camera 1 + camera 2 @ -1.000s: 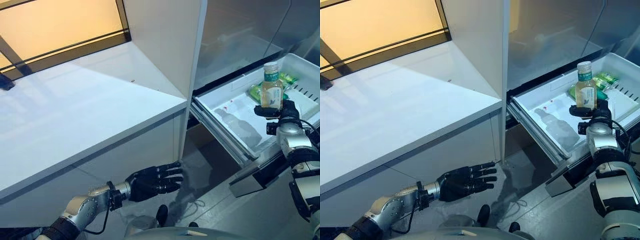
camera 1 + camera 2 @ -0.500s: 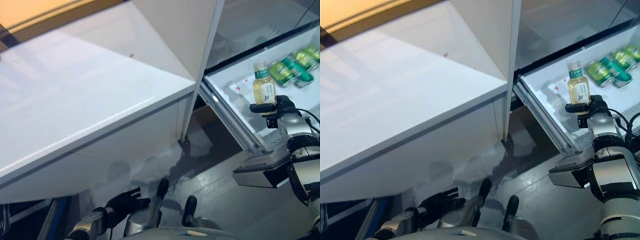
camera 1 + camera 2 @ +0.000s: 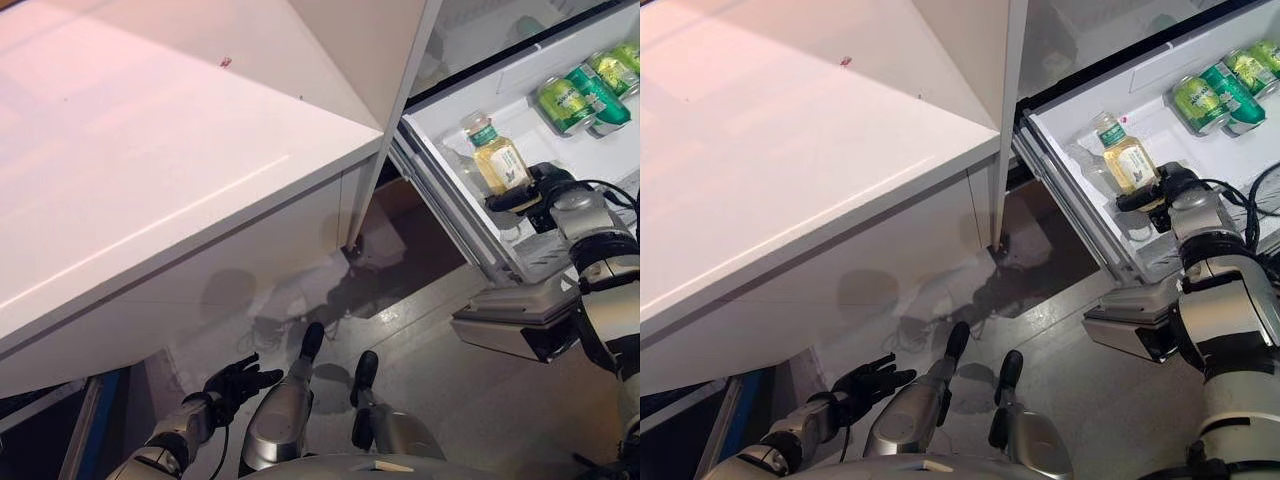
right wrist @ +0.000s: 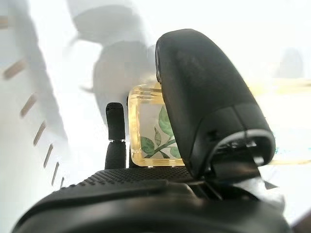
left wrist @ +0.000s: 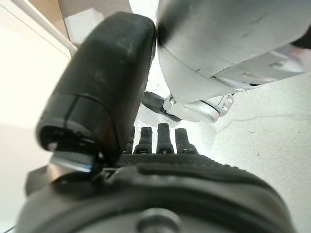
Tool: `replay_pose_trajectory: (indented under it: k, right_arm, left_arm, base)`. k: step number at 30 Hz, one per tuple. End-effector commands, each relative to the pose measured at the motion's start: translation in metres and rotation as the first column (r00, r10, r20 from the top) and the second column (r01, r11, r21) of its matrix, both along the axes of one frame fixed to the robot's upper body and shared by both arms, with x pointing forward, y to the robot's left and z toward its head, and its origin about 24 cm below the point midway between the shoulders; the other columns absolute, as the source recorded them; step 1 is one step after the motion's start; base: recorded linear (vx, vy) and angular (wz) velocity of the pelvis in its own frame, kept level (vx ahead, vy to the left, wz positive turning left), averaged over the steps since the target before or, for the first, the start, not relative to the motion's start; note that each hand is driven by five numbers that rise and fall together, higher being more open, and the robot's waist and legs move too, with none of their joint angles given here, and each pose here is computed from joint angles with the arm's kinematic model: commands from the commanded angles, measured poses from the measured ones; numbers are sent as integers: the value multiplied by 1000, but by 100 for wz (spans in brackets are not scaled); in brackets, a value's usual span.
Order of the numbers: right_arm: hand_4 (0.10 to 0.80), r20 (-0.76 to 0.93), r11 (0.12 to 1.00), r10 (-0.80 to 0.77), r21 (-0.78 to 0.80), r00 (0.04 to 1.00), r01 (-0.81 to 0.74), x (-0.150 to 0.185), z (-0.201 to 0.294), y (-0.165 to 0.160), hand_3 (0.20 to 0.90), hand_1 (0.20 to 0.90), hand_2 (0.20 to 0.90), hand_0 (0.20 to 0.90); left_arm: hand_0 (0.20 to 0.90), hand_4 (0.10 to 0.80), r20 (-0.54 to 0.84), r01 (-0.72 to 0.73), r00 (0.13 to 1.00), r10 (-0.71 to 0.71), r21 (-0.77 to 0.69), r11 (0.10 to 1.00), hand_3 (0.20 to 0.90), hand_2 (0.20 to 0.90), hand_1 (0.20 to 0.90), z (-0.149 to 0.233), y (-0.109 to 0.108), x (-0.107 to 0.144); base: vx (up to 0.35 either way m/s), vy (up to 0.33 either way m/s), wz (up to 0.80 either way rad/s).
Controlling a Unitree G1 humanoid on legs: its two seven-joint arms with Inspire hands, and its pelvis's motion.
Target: Put drinks into fridge and close the fridge
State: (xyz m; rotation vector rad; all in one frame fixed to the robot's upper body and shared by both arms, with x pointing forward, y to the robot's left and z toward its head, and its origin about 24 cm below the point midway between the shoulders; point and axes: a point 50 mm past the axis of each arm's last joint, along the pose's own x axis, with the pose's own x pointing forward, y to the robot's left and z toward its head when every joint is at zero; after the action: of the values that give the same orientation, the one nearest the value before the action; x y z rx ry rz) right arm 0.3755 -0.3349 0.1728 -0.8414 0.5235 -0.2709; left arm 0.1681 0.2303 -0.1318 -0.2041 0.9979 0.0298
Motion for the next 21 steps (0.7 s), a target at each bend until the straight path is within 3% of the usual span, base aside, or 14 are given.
replay_pose_trajectory:
  k: [1, 9, 15, 21]
  right_arm:
    - [800, -49, 990, -24, -137, 999, 17, -5, 44, -16, 900, 900, 900, 900]
    - [800, -98, 994, -15, -110, 995, 5, -2, 50, -10, 900, 900, 900, 900]
    - [800, -10, 999, 42, -17, 999, -42, 3, 58, -1, 900, 900, 900, 900]
    - [800, 93, 993, 113, -38, 989, -110, 8, 72, 8, 900, 900, 900, 900]
  left_arm:
    - [900, 800, -13, 50, 999, -49, 32, 998, 900, 900, 900, 2, 11, -4]
    - [900, 800, -14, 81, 997, -81, 47, 996, 900, 900, 900, 4, 11, 1]
    - [900, 800, -19, 84, 996, -83, 57, 995, 900, 900, 900, 4, 13, -1]
    - [900, 800, -27, 87, 996, -86, 67, 994, 900, 900, 900, 2, 14, -5]
  base:
    - [0, 0, 0]
    - [0, 0, 0]
    - [-5, 6, 0]
    - [-26, 44, -2]
